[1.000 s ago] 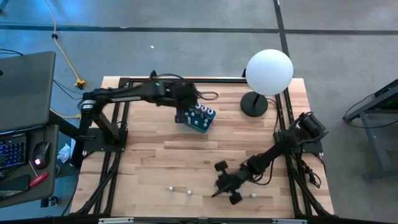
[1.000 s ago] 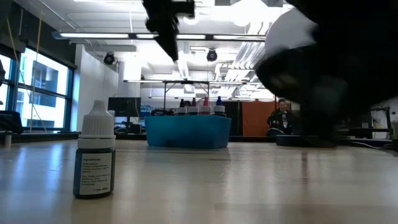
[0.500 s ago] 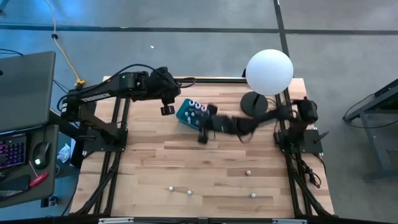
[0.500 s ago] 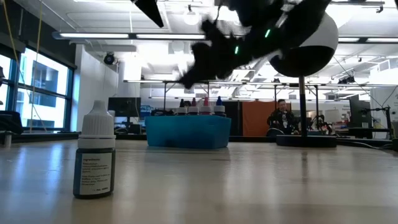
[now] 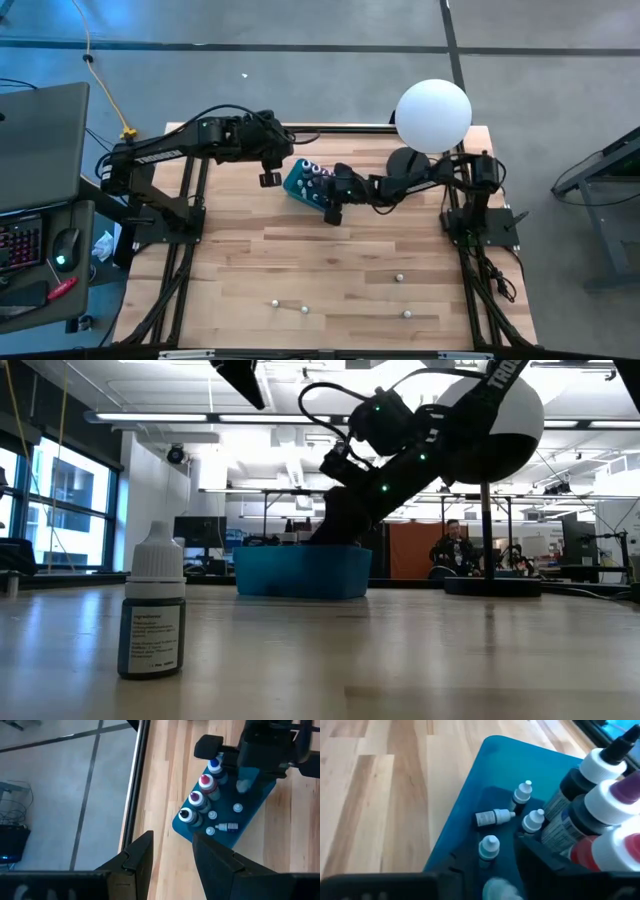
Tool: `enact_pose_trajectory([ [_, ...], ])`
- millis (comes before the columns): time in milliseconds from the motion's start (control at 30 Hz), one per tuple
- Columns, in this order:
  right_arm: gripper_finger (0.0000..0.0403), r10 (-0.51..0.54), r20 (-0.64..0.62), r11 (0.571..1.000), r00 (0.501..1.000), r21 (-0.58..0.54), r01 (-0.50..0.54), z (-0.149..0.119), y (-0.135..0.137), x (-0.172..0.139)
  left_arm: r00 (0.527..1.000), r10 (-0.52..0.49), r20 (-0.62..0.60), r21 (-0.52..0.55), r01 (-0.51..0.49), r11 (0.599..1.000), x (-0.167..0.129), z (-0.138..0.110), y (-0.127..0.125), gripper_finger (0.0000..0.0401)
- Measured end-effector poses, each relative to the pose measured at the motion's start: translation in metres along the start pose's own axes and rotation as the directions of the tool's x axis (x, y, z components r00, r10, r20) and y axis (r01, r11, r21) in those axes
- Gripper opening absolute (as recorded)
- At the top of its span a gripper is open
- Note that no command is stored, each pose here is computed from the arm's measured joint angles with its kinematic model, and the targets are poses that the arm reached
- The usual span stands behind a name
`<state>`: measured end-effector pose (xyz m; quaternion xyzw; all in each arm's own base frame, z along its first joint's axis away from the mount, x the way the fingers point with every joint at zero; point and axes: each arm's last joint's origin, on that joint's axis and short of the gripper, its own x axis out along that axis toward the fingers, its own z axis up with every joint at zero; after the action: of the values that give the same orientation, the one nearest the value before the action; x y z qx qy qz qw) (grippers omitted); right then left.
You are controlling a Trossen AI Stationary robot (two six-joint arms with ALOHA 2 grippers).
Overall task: Pick & Place food coloring
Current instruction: Put the small blue food coloring bottle into the blue bin, then put the small purple food coloring bottle into the blue bin
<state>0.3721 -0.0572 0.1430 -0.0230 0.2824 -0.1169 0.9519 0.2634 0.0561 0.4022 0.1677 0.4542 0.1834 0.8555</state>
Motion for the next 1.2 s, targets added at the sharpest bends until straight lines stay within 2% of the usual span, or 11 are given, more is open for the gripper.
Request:
enact_pose_trajectory([
  [133, 0.0159, -0.011, -0.001, 1.0, 1.0, -0.022, 0.011, 0.0, 0.0, 0.0, 1.0, -0.003, -0.008, -0.012, 0.003, 1.0, 0.0, -0.001, 0.0, 0.0133],
  [233, 0.0176, 0.01, 0.018, 1.0, 1.0, -0.029, -0.01, 0.01, 0.003, -0.007, 0.998, -0.038, -0.042, -0.011, 0.037, 0.999, 0.0, -0.005, -0.002, 0.0133],
  [367, 0.0174, 0.127, 0.052, 0.991, 0.99, -0.056, -0.125, 0.042, 0.02, -0.034, 0.985, -0.153, -0.082, 0.0, 0.153, 0.988, 0.005, -0.012, -0.009, 0.0133],
  [500, 0.0154, 0.214, -0.076, 0.97, 0.974, -0.098, -0.22, 0.058, 0.047, -0.075, 0.944, -0.314, -0.105, 0.017, 0.318, 0.948, 0.019, -0.023, -0.024, 0.0133],
  [567, 0.0144, 0.246, -0.156, 0.962, 0.957, -0.085, -0.261, 0.06, 0.062, -0.098, 0.906, -0.406, -0.121, 0.049, 0.414, 0.909, 0.03, -0.03, -0.033, 0.0133],
  [667, 0.0137, 0.291, -0.307, 0.95, 0.906, -0.019, -0.311, 0.05, 0.082, -0.131, 0.862, -0.498, -0.094, 0.093, 0.506, 0.858, 0.052, -0.038, -0.048, 0.0133],
  [733, 0.0136, 0.345, -0.411, 0.935, 0.844, 0.074, -0.347, 0.041, 0.091, -0.153, 0.854, -0.516, -0.071, 0.105, 0.521, 0.847, 0.067, -0.044, -0.057, 0.0133],
  [800, 0.0136, 0.375, -0.488, 0.926, 0.788, 0.163, -0.34, 0.035, 0.097, -0.173, 0.861, -0.507, -0.038, 0.091, 0.508, 0.857, 0.08, -0.048, -0.064, 0.0133],
  [900, 0.0136, 0.375, -0.567, 0.927, 0.733, 0.253, -0.278, 0.026, 0.106, -0.195, 0.869, -0.494, 0.021, 0.029, 0.493, 0.869, 0.093, -0.051, -0.07, 0.0133],
  [1067, 0.0136, 0.376, -0.647, 0.924, 0.663, 0.316, -0.216, 0.012, 0.128, -0.206, 0.874, -0.477, 0.091, -0.045, 0.482, 0.875, 0.105, -0.052, -0.075, 0.0133],
  [1200, 0.0136, 0.359, -0.703, 0.931, 0.614, 0.313, -0.187, 0.0, 0.145, -0.206, 0.875, -0.462, 0.145, -0.073, 0.475, 0.877, 0.107, -0.049, -0.075, 0.0133],
])
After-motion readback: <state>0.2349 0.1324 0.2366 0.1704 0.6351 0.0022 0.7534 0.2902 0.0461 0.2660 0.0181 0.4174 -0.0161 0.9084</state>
